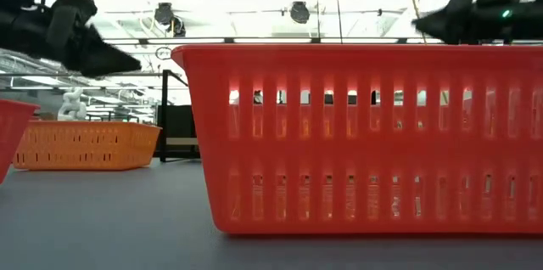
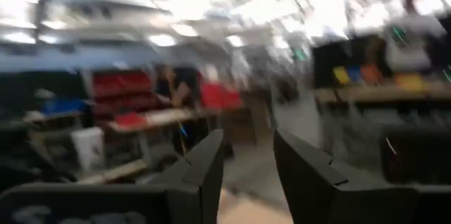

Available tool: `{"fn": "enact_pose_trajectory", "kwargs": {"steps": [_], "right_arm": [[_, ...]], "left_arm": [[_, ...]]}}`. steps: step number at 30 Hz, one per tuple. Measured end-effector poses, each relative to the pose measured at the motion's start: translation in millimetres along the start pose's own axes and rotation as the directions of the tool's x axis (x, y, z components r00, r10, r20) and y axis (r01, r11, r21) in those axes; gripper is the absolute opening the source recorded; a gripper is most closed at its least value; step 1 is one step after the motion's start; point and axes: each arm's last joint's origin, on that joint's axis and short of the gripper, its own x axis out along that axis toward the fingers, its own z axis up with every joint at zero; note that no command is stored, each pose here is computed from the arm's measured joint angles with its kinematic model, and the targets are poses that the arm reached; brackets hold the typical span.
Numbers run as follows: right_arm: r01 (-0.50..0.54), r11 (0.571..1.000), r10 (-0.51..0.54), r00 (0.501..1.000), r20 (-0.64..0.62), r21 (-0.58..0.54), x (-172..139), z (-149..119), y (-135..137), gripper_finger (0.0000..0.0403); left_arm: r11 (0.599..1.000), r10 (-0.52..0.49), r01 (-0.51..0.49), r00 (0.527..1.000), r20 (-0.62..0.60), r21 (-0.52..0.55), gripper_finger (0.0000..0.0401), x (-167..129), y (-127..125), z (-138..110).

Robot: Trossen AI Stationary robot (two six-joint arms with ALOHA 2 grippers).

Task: Stack baskets on shelf by color
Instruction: Put the right black bin on the shelf

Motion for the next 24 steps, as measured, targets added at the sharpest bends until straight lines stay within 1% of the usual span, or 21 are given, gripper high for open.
{"fn": "enact_pose_trajectory", "kwargs": {"steps": [5,8,11,13,14,15,16,18,20,21,24], "right_arm": [[0.063,0.991,-0.042,0.984,-0.171,0.119,5,-21,-1,0.0121],[0.086,0.982,-0.042,0.968,-0.248,0.168,6,-30,0,0.0121],[0.035,0.978,0.033,0.947,-0.320,0.206,7,-38,4,0.0121],[-0.005,0.978,0.087,0.921,-0.379,0.211,8,-44,6,0.0121],[-0.027,0.979,0.112,0.901,-0.419,0.204,8,-48,7,0.0121],[-0.042,0.983,0.125,0.869,-0.480,0.180,6,-54,7,0.0121],[-0.051,0.989,0.120,0.824,-0.554,0.139,4,-60,7,0.0121],[-0.069,0.993,0.114,0.785,-0.609,0.097,12,-46,13,0.0121],[-0.090,0.995,0.088,0.735,-0.673,0.032,18,-34,17,0.0121],[-0.104,0.995,0.073,0.708,-0.703,-0.002,21,-28,19,0.0122],[-0.152,0.985,0.035,0.649,-0.760,-0.084,31,-8,26,0.0128]], "left_arm": [[0.997,0.000,0.013,0.985,0.170,-0.074,0.0152,-1,0,17],[0.995,0.003,0.022,0.972,0.235,-0.101,0.0152,-3,0,24],[0.992,0.006,0.030,0.959,0.283,-0.122,0.0152,-4,1,29],[0.991,0.007,0.033,0.954,0.300,-0.129,0.0152,-5,1,31],[0.991,0.008,0.034,0.952,0.305,-0.132,0.0152,-5,1,31],[0.990,0.008,0.035,0.952,0.308,-0.135,0.0152,-5,1,32],[0.990,0.008,0.036,0.953,0.304,-0.136,0.0152,-5,1,31],[0.989,0.007,0.037,0.956,0.294,-0.143,0.0152,-5,1,30],[0.989,0.006,0.037,0.957,0.291,-0.144,0.0152,-4,1,30],[0.989,0.006,0.036,0.959,0.284,-0.140,0.0152,-4,1,29],[0.990,0.009,0.029,0.962,0.272,-0.136,0.0152,-4,1,28]]}}
